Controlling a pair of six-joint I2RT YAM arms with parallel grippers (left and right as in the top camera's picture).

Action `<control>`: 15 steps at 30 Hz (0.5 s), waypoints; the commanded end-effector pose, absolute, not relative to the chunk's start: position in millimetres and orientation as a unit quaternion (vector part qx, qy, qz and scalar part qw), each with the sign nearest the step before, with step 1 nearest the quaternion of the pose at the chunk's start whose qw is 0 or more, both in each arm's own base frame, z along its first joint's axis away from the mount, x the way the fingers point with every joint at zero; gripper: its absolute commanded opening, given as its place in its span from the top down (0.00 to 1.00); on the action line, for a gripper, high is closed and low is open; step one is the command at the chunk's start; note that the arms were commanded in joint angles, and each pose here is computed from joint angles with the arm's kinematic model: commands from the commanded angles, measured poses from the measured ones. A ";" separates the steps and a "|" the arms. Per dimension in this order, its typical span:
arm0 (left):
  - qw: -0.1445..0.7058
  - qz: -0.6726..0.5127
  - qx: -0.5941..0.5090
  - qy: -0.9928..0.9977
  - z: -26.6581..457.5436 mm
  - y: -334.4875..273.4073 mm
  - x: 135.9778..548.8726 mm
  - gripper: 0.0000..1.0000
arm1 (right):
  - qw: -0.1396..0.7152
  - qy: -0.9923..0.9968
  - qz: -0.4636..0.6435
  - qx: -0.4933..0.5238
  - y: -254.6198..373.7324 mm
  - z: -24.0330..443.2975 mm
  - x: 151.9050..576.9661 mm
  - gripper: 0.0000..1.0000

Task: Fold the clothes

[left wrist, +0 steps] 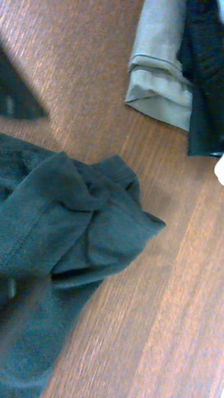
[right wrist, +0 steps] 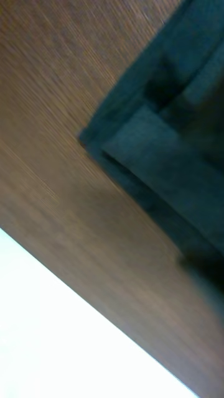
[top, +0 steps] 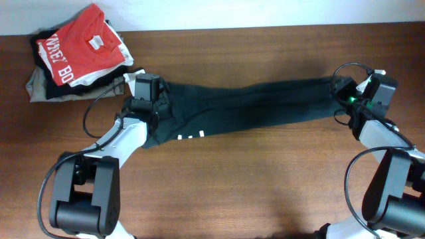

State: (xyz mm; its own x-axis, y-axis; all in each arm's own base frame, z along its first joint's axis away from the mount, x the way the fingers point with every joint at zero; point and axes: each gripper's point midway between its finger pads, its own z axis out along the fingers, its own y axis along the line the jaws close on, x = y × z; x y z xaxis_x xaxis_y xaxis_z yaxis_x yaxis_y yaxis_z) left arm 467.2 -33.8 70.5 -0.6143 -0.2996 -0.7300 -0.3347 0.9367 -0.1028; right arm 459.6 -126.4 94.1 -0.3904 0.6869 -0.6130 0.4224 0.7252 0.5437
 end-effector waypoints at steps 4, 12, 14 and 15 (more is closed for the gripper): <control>0.389 -0.022 -0.096 0.916 138.2 -50.0 445.7 0.06 | 0.359 0.873 0.134 0.301 -134.7 146.1 461.6 0.00; 0.193 -0.099 -0.048 0.975 43.8 -87.3 394.2 0.99 | 0.224 0.932 0.098 0.268 -73.4 72.0 441.4 0.96; 0.165 -0.071 -0.061 0.982 33.5 -73.7 382.7 0.99 | 0.186 0.939 0.091 0.274 -73.6 42.8 434.5 0.96; 0.146 -0.055 -0.076 0.985 29.6 -59.3 374.2 0.99 | 0.164 0.943 0.072 0.281 -78.8 21.3 429.6 0.96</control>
